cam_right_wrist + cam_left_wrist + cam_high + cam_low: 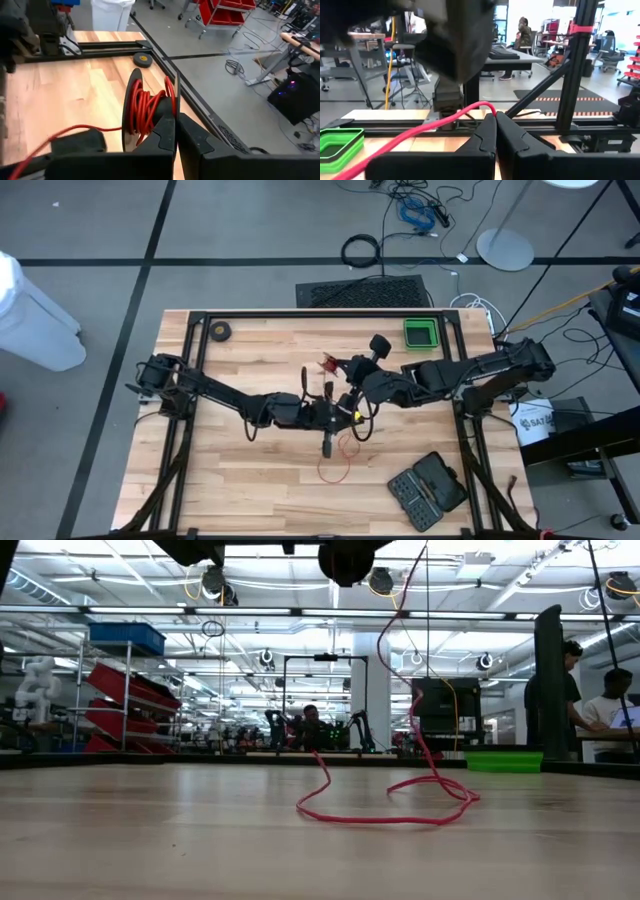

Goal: Coil cords
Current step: Coil the red wire into the spool

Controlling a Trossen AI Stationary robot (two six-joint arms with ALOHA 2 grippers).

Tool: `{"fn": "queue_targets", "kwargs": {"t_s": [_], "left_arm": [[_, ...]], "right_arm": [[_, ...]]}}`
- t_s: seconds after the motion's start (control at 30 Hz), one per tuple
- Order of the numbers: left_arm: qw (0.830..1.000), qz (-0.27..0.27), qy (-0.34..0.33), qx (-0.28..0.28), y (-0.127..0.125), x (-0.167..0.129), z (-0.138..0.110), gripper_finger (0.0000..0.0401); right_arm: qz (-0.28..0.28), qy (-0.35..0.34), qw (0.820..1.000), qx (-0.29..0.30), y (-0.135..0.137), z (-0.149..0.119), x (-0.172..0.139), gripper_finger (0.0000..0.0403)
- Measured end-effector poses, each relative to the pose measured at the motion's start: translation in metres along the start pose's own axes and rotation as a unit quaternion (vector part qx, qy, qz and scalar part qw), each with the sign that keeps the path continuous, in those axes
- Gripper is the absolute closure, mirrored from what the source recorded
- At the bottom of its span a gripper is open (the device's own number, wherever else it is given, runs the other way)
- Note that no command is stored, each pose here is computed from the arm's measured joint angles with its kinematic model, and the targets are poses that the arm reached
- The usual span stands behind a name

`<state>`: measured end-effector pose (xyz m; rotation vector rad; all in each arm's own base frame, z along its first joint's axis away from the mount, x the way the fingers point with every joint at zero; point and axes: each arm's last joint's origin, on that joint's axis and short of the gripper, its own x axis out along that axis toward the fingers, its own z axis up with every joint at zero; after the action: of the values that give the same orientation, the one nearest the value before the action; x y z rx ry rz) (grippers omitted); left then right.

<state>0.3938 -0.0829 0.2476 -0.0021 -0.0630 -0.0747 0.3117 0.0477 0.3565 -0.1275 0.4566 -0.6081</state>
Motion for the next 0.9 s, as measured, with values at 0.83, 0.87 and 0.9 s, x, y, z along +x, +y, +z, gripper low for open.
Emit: {"fn": "queue_targets", "kwargs": {"t_s": [0.83, 0.87, 0.9], "left_arm": [[0.985, -0.166, -0.037, 0.004, -0.046, -0.018, 0.026, 0.0401], [0.985, -0.166, -0.036, 0.007, -0.047, -0.018, 0.026, 0.0401], [0.985, -0.166, -0.034, 0.007, -0.047, -0.018, 0.026, 0.0401]], "right_arm": [[-0.057, 0.033, 0.998, 0.017, -0.029, -0.006, -0.023, 0.0403], [-0.056, 0.033, 0.998, 0.018, -0.029, -0.006, -0.024, 0.0403], [-0.055, 0.032, 0.998, 0.018, -0.029, -0.006, -0.025, 0.0403]]}}
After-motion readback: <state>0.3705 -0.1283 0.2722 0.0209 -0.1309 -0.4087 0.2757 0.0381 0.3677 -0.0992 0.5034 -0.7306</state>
